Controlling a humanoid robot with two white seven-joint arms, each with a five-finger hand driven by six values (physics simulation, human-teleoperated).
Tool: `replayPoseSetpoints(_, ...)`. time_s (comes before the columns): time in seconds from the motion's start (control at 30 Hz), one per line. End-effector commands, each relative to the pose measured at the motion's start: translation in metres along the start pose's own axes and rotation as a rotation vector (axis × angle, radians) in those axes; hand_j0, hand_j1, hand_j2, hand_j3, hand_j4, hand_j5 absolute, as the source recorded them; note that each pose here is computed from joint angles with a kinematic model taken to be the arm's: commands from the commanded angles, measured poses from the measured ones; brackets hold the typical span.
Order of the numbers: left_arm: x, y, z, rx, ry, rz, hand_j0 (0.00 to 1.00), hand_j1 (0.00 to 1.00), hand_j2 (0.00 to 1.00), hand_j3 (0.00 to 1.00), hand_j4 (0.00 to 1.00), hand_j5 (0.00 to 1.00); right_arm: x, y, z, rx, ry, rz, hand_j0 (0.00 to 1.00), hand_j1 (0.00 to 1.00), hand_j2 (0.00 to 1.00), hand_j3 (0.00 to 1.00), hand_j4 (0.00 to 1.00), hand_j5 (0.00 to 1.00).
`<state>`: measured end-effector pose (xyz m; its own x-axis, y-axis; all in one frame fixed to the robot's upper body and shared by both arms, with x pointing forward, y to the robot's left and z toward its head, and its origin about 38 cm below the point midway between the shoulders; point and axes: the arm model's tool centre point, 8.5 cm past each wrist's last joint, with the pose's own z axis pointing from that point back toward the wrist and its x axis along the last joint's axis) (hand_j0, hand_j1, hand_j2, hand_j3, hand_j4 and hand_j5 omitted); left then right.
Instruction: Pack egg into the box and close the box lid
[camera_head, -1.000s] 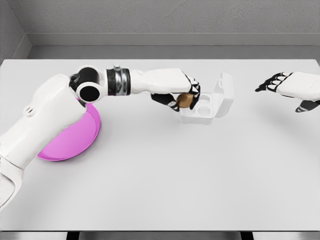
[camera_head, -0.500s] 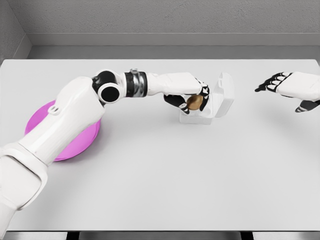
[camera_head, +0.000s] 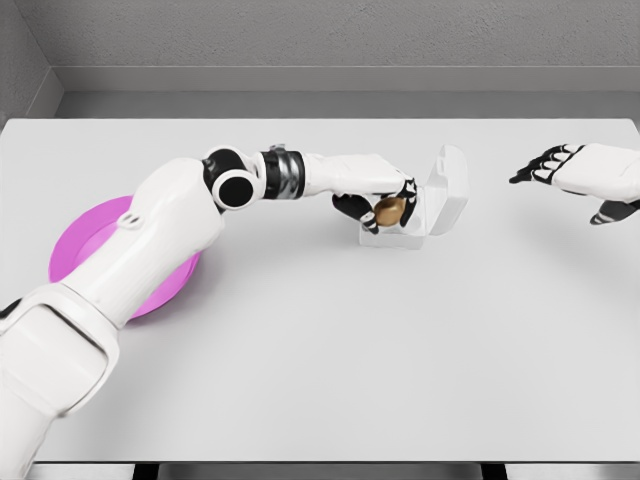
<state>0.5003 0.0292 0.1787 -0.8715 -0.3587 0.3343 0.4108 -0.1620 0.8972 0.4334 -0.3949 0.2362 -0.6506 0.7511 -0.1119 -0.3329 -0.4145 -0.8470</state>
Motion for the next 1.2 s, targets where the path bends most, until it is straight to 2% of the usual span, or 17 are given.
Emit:
replayPoseSetpoints(0.0,-0.0021,-0.0001,0.0005,0.005,0.006,0.011,0.38,0.38,0.38,0.38,0.38,0.38,-0.0001,-0.0004,0.0,-0.003,0.0,-0.004,1.0,1.0,1.0,1.0,1.0,1.0)
replayPoseSetpoints(0.1,-0.0039,0.0035,0.0027,0.008,0.012,0.006,0.38,0.38,0.38,0.38,0.38,0.38,-0.0001,-0.0004,0.0,-0.003,0.0,-0.004,1.0,1.0,1.0,1.0,1.0,1.0)
replayPoseSetpoints(0.27,-0.0109,0.0,0.008,0.002,0.032,0.016,0.41,0.41,0.41,0.41,0.41,0.41,0.0007,0.0006,-0.0009,0.001,-0.003,-0.004,1.0,1.0,1.0,1.0,1.0,1.0)
replayPoseSetpoints(0.53,-0.0108,-0.0003,0.0078,0.0,0.032,0.016,0.46,0.46,0.46,0.46,0.46,0.46,0.0013,0.0006,-0.0012,0.001,-0.004,-0.003,1.0,1.0,1.0,1.0,1.0,1.0)
replayPoseSetpoints(0.8,-0.0096,-0.0003,0.0059,0.001,0.028,0.017,0.56,0.56,0.56,0.56,0.56,0.56,0.0013,0.0006,-0.0012,0.001,-0.004,-0.003,1.0,1.0,1.0,1.0,1.0,1.0)
replayPoseSetpoints(0.93,-0.0099,-0.0004,0.0061,0.001,0.029,0.019,0.58,0.58,0.58,0.58,0.58,0.58,0.0027,-0.0007,-0.0015,-0.001,-0.008,0.002,1.0,1.0,1.0,1.0,1.0,1.0)
replayPoseSetpoints(1.07,-0.0099,-0.0004,0.0061,0.001,0.029,0.019,0.66,0.66,0.66,0.66,0.66,0.66,0.003,-0.0011,-0.0015,-0.002,-0.008,0.003,1.0,1.0,1.0,1.0,1.0,1.0)
replayPoseSetpoints(1.17,-0.0094,-0.0003,0.0054,0.001,0.027,0.019,0.67,0.67,0.67,0.67,0.67,0.67,0.003,-0.0011,-0.0015,-0.002,-0.008,0.003,1.0,1.0,1.0,1.0,1.0,1.0)
